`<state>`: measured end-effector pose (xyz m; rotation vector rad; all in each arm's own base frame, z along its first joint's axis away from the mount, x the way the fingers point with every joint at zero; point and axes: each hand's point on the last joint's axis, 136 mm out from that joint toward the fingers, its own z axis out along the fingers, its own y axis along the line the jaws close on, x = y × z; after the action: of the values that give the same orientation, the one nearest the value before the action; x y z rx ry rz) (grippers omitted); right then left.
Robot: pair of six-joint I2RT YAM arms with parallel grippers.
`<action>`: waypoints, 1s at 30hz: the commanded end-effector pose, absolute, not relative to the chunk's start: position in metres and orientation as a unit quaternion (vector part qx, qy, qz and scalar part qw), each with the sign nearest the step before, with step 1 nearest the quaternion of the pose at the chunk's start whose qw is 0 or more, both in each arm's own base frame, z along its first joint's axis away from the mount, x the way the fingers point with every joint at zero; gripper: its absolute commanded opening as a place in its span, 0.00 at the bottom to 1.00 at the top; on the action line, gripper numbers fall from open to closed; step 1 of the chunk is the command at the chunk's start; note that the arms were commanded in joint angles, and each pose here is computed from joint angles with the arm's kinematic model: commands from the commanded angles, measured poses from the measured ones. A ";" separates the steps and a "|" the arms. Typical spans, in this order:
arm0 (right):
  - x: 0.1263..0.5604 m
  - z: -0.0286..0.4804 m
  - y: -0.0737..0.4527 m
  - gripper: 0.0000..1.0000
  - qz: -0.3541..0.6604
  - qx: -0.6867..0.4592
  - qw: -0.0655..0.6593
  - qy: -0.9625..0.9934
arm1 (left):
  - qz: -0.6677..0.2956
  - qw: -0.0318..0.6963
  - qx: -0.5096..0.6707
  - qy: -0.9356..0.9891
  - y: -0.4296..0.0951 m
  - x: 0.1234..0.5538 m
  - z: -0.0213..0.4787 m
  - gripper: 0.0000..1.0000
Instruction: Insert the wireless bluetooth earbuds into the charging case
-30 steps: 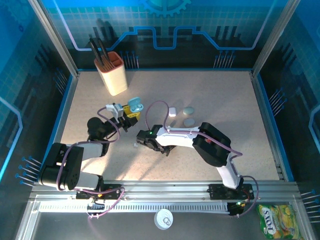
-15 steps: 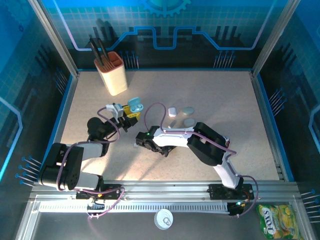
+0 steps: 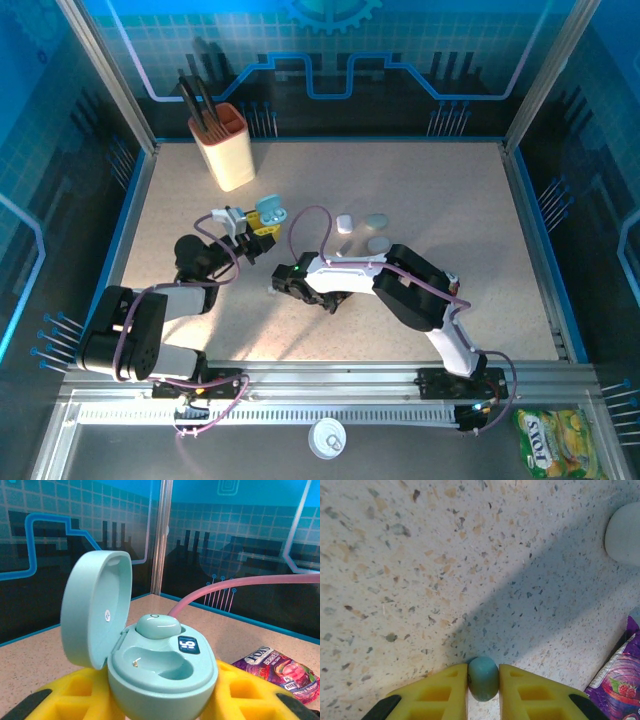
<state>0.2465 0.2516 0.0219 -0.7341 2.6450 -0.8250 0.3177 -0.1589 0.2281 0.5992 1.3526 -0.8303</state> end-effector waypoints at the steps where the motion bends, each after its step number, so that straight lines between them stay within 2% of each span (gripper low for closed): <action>1: 0.248 0.032 0.253 0.19 -0.278 -0.248 0.146 0.917 | -0.366 0.673 0.275 0.581 -0.158 0.312 0.237 0.33; 9: 0.251 0.086 0.267 0.19 -0.136 -0.209 0.219 0.944 | -0.365 0.669 0.284 0.582 -0.166 0.314 0.231 0.32; 14: 0.258 0.140 0.281 0.20 0.025 -0.163 0.267 0.949 | -0.370 0.663 0.285 0.584 -0.175 0.320 0.228 0.32; 23: 0.267 0.235 0.301 0.21 0.283 -0.140 0.313 0.896 | -0.378 0.655 0.320 0.570 -0.210 0.319 0.223 0.32; 30: 0.269 0.285 0.322 0.21 0.367 -0.166 0.339 0.850 | -0.376 0.655 0.351 0.554 -0.231 0.314 0.221 0.32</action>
<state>0.2716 0.3029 0.2532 -0.3568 2.3135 0.8085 0.3113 -0.2245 0.2081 0.7590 1.3338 -0.9046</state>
